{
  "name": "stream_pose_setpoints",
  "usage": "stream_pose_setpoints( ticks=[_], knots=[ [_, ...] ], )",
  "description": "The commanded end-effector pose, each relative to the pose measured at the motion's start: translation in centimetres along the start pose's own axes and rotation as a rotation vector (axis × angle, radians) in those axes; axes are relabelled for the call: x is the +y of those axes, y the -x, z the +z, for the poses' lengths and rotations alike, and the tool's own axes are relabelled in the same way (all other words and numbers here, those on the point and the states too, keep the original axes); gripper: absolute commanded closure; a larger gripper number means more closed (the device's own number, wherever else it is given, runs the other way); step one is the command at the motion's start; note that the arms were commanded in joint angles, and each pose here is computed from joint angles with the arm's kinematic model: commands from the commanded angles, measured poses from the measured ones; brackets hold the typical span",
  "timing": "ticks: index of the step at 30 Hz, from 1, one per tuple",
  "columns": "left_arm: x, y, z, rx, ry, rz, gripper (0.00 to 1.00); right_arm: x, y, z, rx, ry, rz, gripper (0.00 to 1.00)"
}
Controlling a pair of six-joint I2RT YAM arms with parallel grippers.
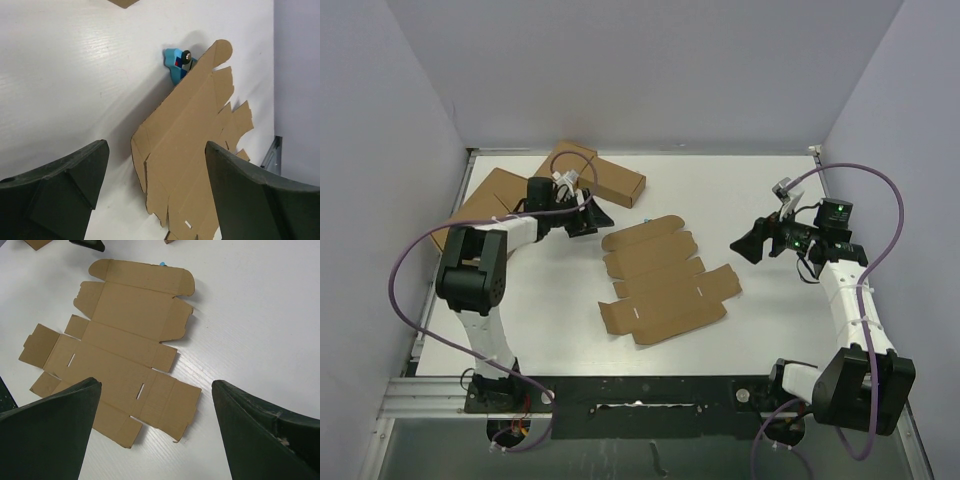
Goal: Fold the paper box
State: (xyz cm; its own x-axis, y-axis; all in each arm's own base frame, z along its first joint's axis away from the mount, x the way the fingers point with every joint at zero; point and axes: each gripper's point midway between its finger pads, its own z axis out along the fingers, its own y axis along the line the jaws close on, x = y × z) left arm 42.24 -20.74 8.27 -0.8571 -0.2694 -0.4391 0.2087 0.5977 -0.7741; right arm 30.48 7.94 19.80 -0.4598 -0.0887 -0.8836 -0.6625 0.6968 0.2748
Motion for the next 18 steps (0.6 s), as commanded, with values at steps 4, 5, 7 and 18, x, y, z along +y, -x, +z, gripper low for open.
stream_pose_setpoints(
  ticks=[4, 5, 7, 18],
  knots=[
    [0.5, -1.4, 2.5, 0.125, 0.091, 0.143, 0.25, 0.3, 1.3, 0.1, -0.022, 0.013, -0.051, 0.02],
    [0.5, -1.7, 2.8, 0.14, 0.094, 0.149, 0.27, 0.3, 1.2, 0.1, -0.021, 0.012, -0.05, 0.02],
    [0.6, -1.9, 3.1, 0.157, 0.093, 0.155, 0.3, 0.3, 1.3, 0.1, -0.021, 0.008, -0.052, 0.02],
    [-0.8, -2.9, 3.5, 0.192, -0.01, 0.219, 0.59, 0.3, 1.3, 0.1, -0.02, 0.007, -0.053, 0.02]
  ],
)
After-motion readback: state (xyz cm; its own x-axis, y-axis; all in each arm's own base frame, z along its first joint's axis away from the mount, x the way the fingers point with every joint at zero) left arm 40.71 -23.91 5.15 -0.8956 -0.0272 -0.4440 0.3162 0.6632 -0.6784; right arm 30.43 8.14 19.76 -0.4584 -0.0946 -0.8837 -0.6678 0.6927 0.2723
